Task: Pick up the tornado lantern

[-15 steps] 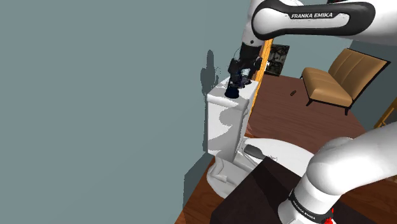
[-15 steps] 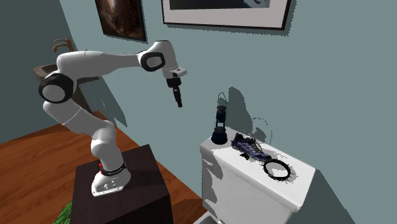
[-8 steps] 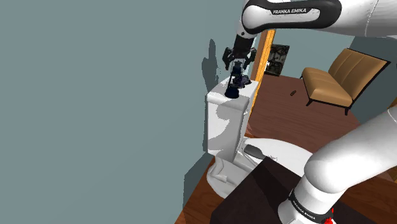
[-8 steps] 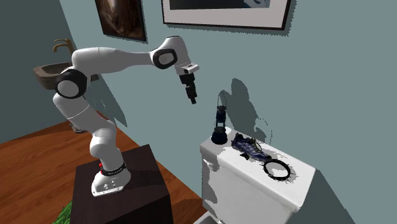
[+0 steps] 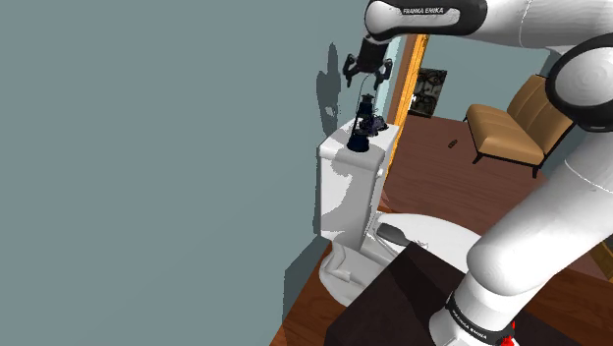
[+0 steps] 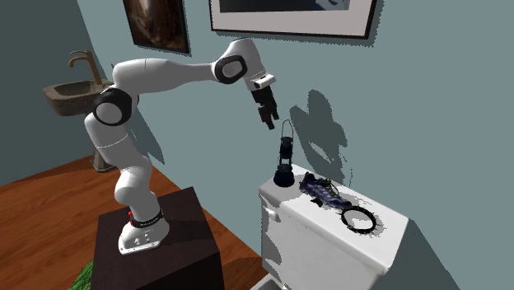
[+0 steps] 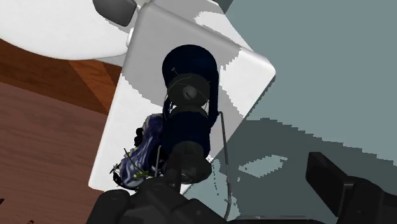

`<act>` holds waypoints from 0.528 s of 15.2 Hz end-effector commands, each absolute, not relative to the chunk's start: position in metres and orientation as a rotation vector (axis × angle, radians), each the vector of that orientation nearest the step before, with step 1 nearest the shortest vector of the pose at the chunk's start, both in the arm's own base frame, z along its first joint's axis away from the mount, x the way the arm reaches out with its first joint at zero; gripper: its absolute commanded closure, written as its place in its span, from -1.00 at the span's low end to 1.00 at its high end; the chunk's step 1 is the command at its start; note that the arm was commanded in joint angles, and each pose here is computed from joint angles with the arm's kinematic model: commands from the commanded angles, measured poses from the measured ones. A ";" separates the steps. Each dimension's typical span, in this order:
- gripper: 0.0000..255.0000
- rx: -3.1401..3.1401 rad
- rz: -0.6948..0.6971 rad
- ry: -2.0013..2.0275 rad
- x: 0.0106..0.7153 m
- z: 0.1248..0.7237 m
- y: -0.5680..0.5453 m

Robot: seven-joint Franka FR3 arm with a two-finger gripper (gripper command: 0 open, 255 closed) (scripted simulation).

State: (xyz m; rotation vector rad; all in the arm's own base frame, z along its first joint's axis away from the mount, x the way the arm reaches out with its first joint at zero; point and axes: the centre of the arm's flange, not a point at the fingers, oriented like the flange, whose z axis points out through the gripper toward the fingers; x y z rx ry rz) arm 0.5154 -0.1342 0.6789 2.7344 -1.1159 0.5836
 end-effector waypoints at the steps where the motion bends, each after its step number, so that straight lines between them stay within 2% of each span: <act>1: -1.00 2.689 0.625 -1.196 0.527 0.690 -0.150; 8: -1.00 2.674 0.638 -1.222 0.530 0.662 -0.156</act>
